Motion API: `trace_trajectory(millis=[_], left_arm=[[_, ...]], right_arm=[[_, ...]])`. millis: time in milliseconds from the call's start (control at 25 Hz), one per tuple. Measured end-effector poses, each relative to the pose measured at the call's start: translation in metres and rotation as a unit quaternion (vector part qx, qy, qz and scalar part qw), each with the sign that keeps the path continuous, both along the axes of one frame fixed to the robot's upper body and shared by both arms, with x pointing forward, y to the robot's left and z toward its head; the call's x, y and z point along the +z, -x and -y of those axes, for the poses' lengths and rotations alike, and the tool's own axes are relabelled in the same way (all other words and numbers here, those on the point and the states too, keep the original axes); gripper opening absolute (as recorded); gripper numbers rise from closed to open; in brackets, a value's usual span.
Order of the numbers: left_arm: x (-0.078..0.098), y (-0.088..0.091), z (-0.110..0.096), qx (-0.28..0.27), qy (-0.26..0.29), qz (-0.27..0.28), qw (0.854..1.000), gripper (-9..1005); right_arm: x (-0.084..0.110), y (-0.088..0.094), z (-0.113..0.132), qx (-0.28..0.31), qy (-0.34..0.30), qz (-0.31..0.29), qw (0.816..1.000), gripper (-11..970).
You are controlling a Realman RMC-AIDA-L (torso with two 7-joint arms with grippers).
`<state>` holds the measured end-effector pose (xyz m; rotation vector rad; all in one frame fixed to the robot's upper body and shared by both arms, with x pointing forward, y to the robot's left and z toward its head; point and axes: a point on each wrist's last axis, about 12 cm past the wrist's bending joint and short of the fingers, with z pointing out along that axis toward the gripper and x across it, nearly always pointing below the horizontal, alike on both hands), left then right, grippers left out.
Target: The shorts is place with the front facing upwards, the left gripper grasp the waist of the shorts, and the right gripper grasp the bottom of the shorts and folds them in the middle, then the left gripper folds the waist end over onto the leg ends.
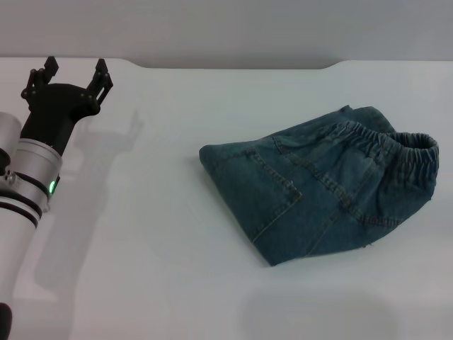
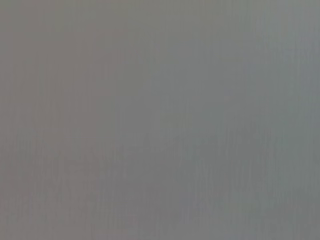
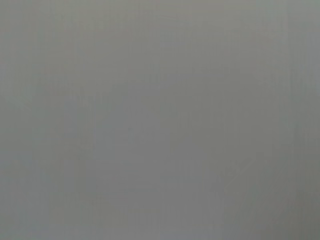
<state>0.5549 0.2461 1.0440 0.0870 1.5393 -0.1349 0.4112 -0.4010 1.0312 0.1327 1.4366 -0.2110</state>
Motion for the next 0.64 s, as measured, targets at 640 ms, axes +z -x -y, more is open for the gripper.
trace_trajectory(millis=[640], left_arm=[[0.0007,0.0001,0.0022,-0.002,0.003,0.0,1.0,843]], right_arm=[[0.0008,-0.0034,-0.0017,0.005,0.001,0.002,1.0,546]])
